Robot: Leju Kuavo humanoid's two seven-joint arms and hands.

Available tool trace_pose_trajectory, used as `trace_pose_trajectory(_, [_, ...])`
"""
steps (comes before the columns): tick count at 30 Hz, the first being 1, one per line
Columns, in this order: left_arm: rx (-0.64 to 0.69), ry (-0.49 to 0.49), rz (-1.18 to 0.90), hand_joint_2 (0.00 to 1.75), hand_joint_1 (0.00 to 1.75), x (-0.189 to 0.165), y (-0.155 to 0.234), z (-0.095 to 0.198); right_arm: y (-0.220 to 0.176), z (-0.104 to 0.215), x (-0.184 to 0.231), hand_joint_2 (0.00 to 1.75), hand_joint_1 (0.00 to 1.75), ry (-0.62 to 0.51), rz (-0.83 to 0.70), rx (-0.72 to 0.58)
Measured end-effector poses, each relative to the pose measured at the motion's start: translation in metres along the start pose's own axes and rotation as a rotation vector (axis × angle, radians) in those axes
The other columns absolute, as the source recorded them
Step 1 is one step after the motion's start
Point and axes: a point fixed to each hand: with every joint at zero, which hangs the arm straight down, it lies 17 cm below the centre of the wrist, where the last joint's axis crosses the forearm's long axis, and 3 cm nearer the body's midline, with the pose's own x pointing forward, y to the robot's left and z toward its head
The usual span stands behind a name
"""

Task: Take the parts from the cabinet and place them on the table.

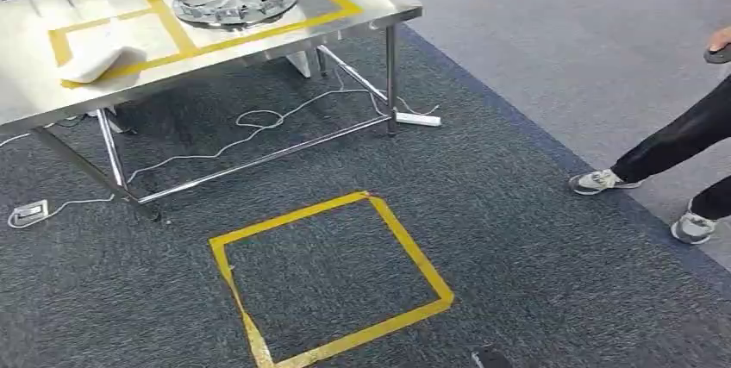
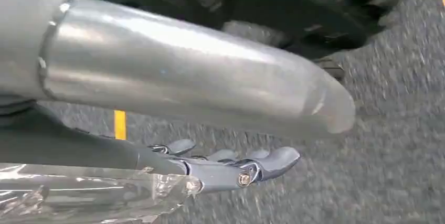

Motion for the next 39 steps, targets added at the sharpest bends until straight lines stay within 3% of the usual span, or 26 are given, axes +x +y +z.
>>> trace_pose_trajectory(4, [0.048, 0.016, 0.053, 1.75, 0.0, -0.005, 0.019, -0.005, 0.015, -0.001, 0.019, 0.0, 0.0, -0.027, -0.004, 0.029])
trace_pose_trajectory(9, [0.05, -0.024, 0.072, 1.75, 0.0, 0.008, 0.027, -0.007, 0.024, 0.002, 0.004, 0.0, 0.0, 0.013, -0.011, 0.037])
trace_pose_trajectory(28, [0.038, 0.022, 0.103, 1.75, 0.0, -0.001, 0.024, -0.007, 0.019, 0.001, 0.002, 0.0, 0.0, 0.018, -0.022, 0.025])
trace_pose_trajectory(29, [0.032, 0.022, 0.102, 0.0, 0.0, -0.001, 0.023, -0.007, 0.019, 0.001, 0.003, 0.0, 0.0, 0.015, -0.024, 0.023])
trace_pose_trajectory(30, [0.025, 0.023, 0.102, 0.0, 0.0, -0.001, 0.02, -0.006, 0.017, 0.001, 0.005, 0.0, 0.0, 0.01, -0.027, 0.019])
trace_pose_trajectory(31, [0.017, 0.024, 0.102, 1.75, 0.0, -0.001, 0.017, -0.005, 0.013, 0.0, 0.006, 0.0, 0.0, 0.006, -0.027, 0.012])
trace_pose_trajectory(39, [-0.002, 0.036, 0.093, 1.75, 0.0, -0.007, 0.009, -0.003, 0.005, -0.001, 0.006, 0.0, 0.0, 0.011, -0.029, -0.004])
